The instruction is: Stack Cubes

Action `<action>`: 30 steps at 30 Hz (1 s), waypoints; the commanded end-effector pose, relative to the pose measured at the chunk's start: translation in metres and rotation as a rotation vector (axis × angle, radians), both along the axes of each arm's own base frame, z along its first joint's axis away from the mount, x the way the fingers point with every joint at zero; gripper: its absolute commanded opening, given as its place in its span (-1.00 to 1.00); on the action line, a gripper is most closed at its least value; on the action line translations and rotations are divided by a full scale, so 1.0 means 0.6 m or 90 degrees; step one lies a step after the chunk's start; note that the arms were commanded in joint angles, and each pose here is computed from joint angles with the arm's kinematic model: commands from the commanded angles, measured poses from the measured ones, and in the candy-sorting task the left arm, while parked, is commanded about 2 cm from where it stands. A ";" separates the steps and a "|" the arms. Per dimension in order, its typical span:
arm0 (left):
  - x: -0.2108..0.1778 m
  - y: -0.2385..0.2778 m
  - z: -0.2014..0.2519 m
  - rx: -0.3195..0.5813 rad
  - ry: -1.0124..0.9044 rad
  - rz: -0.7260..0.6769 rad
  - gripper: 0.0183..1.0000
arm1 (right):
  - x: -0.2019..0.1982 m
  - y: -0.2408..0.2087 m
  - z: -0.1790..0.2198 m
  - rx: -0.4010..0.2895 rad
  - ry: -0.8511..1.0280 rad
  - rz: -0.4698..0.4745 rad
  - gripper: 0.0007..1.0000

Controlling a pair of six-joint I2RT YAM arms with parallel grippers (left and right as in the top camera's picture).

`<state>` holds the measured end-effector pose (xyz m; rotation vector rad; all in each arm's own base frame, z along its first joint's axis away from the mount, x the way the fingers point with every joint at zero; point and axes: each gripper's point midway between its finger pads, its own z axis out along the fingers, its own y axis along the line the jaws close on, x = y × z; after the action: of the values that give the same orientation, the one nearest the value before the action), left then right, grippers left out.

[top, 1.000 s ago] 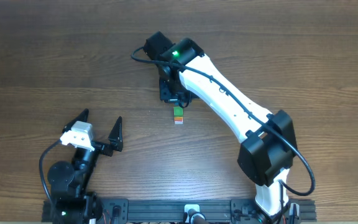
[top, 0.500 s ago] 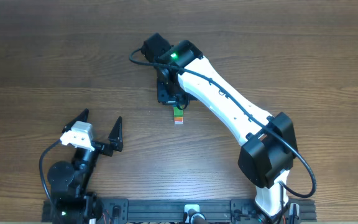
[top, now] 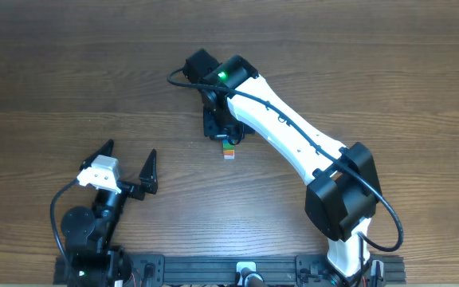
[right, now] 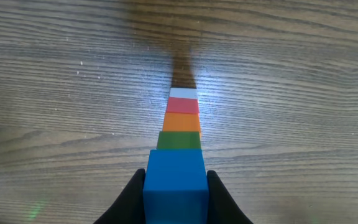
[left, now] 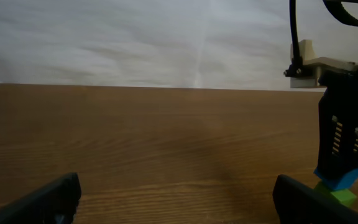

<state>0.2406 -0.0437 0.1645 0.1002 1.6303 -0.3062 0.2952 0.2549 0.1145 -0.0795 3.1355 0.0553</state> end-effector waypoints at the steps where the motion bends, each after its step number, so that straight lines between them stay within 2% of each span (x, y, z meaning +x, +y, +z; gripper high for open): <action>1: -0.001 -0.006 -0.002 0.009 -0.006 -0.012 1.00 | -0.010 0.000 0.014 0.006 -0.002 0.000 -0.98; 30: -0.001 -0.006 -0.002 0.009 -0.006 -0.012 1.00 | -0.015 0.000 0.009 0.004 0.000 -0.004 -0.98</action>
<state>0.2406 -0.0437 0.1645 0.1002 1.6303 -0.3062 0.2902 0.2531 0.1109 -0.0783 3.1521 0.0403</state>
